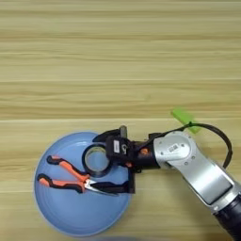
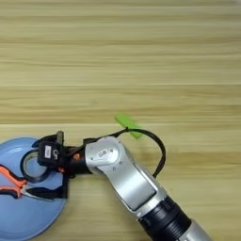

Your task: Move the objects on the table

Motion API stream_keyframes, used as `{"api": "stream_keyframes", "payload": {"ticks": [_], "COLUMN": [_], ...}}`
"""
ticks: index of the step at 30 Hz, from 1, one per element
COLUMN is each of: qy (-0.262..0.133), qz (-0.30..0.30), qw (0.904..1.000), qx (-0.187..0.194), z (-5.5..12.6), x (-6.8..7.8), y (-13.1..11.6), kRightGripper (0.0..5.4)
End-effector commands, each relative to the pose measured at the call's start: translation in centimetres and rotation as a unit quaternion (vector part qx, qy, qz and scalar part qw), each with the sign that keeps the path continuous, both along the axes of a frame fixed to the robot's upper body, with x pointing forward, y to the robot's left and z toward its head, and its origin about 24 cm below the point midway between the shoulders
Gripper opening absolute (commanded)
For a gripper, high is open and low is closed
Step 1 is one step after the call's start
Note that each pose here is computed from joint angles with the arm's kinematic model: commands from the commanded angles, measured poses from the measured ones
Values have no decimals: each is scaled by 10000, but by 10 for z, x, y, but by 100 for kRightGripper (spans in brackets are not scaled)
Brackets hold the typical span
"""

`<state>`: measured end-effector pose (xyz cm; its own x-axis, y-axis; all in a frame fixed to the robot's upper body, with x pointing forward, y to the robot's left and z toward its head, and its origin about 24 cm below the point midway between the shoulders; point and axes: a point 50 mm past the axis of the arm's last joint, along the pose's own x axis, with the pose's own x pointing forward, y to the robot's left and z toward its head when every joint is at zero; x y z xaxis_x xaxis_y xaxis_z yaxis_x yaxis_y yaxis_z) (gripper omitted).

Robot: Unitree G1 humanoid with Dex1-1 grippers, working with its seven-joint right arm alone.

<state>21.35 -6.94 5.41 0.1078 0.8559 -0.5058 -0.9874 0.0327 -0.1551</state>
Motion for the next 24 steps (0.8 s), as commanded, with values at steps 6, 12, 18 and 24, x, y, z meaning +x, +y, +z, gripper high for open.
{"api": "stream_keyframes", "payload": {"ticks": [6,12,18,24], "qy": [-138,-80,-63,-123], "qz": [-298,-225,-182,-271], "qw": [9979,9966,9963,9970], "qx": [-550,-790,-837,-716], "z": [13,14,14,16], "x": [23,27,28,30], "y": [-7,-11,-12,-11], "kRightGripper": [537,489,409,405]}}
